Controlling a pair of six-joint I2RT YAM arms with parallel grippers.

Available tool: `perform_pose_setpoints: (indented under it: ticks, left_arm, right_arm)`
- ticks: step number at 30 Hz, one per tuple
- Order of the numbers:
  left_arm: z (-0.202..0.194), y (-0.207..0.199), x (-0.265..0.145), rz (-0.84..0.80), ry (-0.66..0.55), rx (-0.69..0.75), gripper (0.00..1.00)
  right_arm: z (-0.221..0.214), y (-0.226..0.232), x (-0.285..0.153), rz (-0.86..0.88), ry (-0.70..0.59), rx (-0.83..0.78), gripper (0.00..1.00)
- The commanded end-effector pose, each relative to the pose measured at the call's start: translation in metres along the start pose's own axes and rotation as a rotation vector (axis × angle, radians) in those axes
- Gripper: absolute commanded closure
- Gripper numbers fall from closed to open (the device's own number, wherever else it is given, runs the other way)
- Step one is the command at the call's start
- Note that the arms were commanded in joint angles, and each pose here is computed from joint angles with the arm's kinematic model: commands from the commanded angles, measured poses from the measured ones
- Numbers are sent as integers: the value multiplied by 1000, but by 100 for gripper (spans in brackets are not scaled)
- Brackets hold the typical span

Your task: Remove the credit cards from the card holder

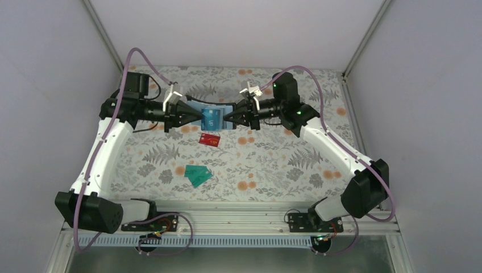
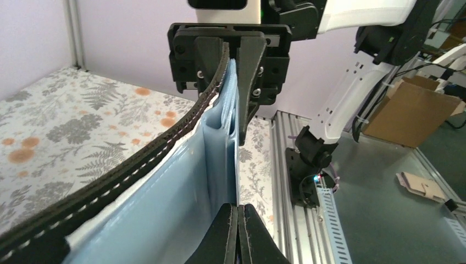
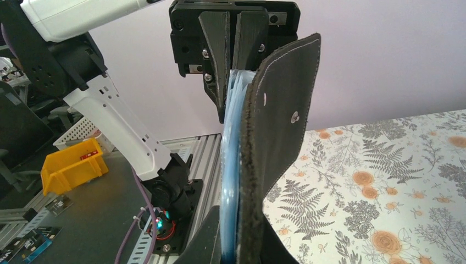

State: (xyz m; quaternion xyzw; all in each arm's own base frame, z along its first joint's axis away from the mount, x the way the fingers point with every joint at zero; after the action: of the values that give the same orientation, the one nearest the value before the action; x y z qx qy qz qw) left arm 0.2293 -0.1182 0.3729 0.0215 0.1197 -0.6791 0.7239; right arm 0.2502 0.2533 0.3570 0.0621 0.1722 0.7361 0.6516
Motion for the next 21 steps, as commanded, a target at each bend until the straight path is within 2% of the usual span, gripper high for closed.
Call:
perform_pose_setpoints:
  ticks: [1,4,21]
  left_arm:
    - [4,-6,0,-71,-62,28,96]
    - [2,-5,1,-81,-67,20,90]
    - [-1,-2,10,-101,-52,10,88]
  right_arm:
    - [12,6,-4,27,-23,-50,96]
    - [11,6,-3,31,-21,-46,96]
    - [14,8,-4,29,-23,-54,96]
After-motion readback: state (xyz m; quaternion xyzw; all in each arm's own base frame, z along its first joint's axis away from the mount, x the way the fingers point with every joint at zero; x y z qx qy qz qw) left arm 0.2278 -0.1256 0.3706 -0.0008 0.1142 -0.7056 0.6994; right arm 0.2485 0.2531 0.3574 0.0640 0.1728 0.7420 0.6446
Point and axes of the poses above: each gripper's point midway between its finger pads, its own x axis out along the fingers, its own y axis along the line the jaws close on, z = x × y, the point moved 8 cm from there along -x, back along the fingers, and after that the axes turned 7 degrees about x, right-handed, at the moved point
